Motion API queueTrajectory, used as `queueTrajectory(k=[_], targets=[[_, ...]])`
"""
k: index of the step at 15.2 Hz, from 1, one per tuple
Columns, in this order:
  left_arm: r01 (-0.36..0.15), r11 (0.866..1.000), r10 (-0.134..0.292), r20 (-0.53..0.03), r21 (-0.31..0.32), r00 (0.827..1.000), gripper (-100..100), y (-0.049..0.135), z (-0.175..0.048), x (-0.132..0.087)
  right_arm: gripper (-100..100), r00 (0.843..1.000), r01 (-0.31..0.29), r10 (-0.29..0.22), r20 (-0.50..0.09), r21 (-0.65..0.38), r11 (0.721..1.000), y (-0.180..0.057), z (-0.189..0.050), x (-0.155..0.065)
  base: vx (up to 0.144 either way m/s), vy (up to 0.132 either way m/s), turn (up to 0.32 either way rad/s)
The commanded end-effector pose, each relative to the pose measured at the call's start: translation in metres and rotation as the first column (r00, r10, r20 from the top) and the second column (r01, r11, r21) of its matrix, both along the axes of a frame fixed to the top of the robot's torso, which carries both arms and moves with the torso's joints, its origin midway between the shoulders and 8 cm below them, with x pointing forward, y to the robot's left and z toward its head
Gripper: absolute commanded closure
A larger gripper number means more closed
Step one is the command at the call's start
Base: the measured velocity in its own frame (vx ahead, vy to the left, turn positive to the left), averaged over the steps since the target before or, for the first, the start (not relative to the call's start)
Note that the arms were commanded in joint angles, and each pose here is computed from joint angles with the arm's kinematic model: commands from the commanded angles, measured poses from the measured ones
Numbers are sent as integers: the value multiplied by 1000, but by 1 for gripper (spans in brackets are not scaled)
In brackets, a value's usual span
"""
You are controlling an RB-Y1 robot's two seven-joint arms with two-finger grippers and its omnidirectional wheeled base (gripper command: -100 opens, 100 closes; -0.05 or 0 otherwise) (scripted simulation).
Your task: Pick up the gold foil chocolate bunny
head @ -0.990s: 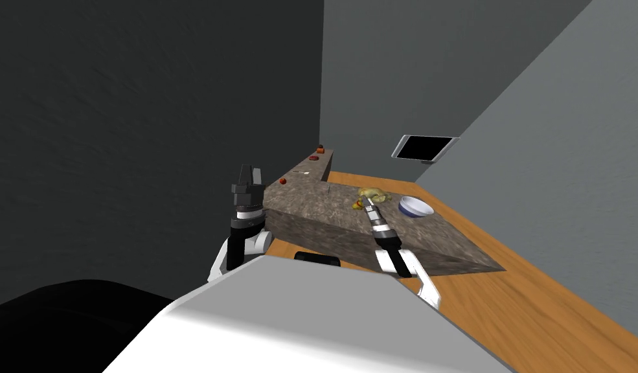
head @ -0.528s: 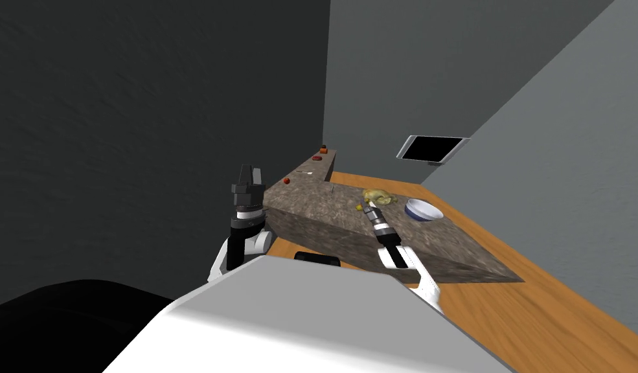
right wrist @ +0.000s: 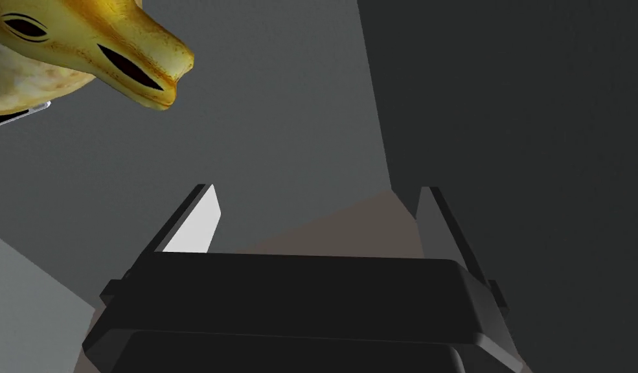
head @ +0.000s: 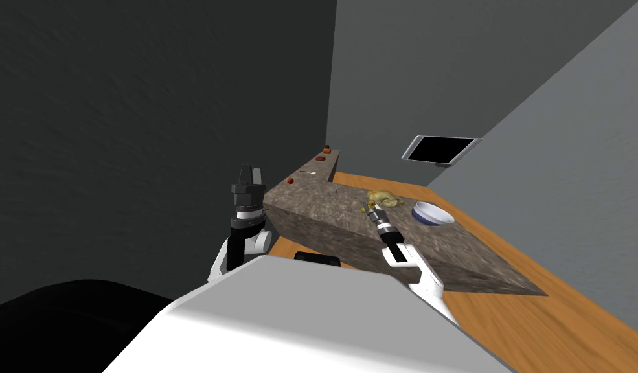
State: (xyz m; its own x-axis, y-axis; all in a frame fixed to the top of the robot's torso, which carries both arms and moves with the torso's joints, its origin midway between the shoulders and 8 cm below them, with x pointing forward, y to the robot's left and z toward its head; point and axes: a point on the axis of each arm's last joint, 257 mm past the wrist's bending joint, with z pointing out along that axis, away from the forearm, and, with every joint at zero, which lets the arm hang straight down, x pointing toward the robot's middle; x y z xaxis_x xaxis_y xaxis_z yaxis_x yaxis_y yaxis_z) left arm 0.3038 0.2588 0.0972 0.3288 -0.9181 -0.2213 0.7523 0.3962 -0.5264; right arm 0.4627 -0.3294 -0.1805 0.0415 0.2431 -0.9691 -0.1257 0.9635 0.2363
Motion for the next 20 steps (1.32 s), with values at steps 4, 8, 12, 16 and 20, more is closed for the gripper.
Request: queueTrajectory(k=[4,8,12,16,20], targets=[[0,1000,0,0,0,1000,0,0,0,0,-100,992,97,-112,-65,-201,975,-46,-29,12,8,42,76],[0,1000,0,0,0,1000,0,0,0,0,-100,972,161,-210,-100,-360,919,-86,-47,17,6,39,67],[0,1000,0,0,0,1000,0,0,0,0,-100,956,193,-270,-114,-450,872,-112,-56,18,0,36,50],[0,1000,0,0,0,1000,0,0,0,0,-100,921,230,-369,-126,-588,775,-154,-67,17,0,32,50],[0,1000,0,0,0,1000,0,0,0,0,-100,899,242,-419,-127,-653,717,-175,-71,16,-3,19,51]])
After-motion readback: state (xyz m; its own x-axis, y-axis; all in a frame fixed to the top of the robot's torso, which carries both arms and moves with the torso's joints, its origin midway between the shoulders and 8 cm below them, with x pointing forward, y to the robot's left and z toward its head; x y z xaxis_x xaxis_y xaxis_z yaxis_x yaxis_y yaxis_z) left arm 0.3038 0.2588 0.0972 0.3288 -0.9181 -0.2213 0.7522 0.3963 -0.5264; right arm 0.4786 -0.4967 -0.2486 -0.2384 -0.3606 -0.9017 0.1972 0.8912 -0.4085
